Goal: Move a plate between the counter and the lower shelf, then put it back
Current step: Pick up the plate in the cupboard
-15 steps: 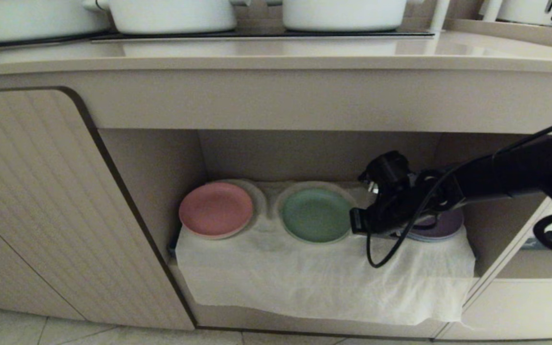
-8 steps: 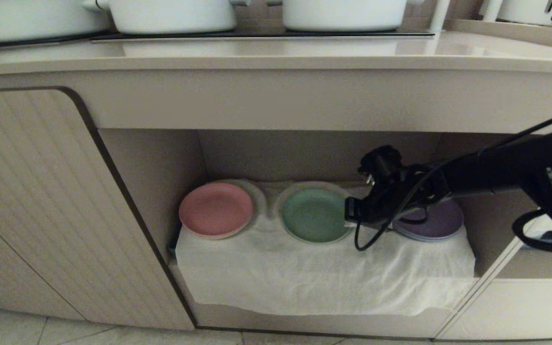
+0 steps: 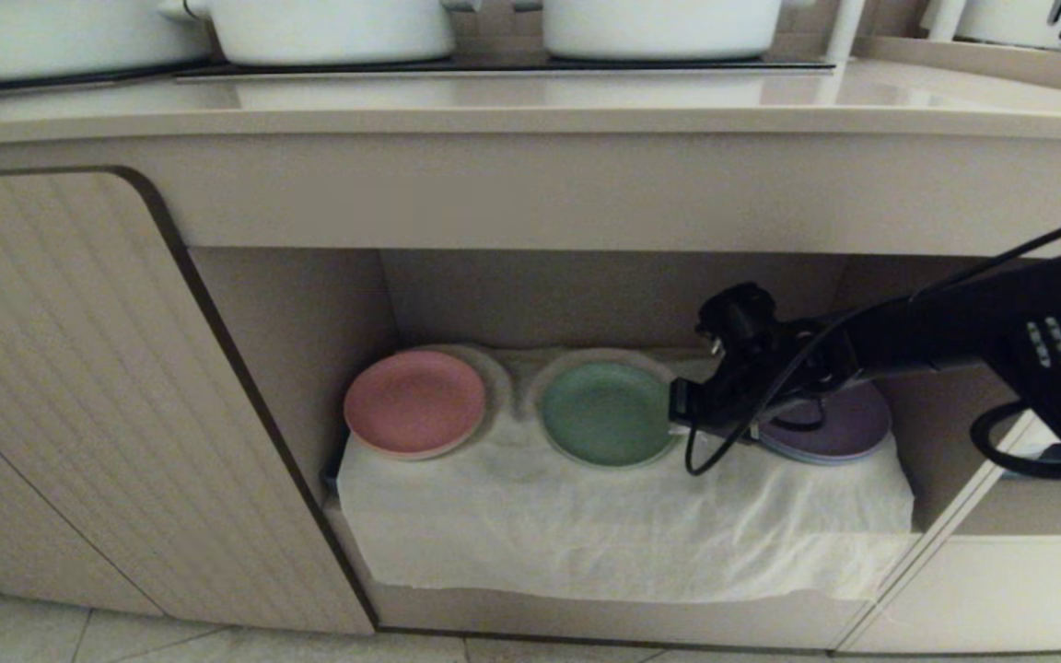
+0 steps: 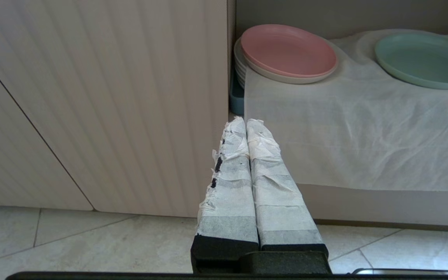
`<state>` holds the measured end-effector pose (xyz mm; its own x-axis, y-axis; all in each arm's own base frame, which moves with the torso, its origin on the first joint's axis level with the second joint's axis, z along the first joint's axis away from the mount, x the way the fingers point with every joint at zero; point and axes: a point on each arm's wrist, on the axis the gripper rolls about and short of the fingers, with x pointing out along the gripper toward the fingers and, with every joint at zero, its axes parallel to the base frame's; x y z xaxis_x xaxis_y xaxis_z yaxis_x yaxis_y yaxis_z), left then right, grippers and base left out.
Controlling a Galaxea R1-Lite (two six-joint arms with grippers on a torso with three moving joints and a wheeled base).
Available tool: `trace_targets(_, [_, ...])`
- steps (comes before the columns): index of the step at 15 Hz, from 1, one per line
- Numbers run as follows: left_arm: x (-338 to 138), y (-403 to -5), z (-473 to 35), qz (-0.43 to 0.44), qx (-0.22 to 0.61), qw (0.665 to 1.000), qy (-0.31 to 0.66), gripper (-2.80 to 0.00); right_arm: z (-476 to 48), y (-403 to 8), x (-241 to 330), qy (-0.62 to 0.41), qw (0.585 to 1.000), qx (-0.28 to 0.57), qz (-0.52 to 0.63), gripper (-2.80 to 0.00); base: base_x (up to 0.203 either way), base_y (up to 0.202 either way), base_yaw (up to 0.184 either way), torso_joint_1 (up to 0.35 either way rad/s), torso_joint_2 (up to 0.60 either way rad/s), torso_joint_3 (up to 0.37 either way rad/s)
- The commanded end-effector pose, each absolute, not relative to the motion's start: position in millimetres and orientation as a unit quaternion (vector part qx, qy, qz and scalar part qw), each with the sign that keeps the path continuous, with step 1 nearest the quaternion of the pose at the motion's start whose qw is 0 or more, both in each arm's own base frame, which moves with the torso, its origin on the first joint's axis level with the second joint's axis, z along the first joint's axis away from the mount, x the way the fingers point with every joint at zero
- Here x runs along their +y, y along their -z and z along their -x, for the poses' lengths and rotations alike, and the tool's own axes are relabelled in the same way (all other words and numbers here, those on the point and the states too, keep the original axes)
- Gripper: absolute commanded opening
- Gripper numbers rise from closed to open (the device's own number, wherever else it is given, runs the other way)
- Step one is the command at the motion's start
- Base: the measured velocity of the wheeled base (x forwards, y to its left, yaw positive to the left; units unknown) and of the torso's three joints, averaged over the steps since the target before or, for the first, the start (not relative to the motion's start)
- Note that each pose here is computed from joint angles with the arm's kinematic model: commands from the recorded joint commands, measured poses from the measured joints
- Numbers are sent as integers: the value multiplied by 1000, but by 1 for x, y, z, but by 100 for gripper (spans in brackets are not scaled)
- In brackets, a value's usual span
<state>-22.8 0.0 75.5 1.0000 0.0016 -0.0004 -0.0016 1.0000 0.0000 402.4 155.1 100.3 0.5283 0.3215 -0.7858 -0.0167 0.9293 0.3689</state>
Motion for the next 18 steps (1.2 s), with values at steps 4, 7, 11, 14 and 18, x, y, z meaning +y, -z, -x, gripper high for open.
trace_targets(4, [0,-75,23,0,0,1000,-1,-280,-414,-100,155,-93,862,466,-175,-280,0,0,0,0,0,0])
trace_targets(7, [0,-75,23,0,0,1000,-1,-280,-420,-96,156,-75,869,459,-168,-280,0,0,0,0,0,0])
trace_targets(11, [0,-75,23,0,0,1000,-1,-280,-422,-93,157,-65,871,458,-166,-280,0,0,0,0,0,0])
trace_targets(14, [0,-75,23,0,0,1000,-1,-280,-423,-93,157,-64,872,457,-166,-280,0,0,0,0,0,0])
trace_targets(18, [0,-75,23,0,0,1000,-1,-280,-424,-95,157,-65,872,456,-166,0,0,0,0,0,0,0])
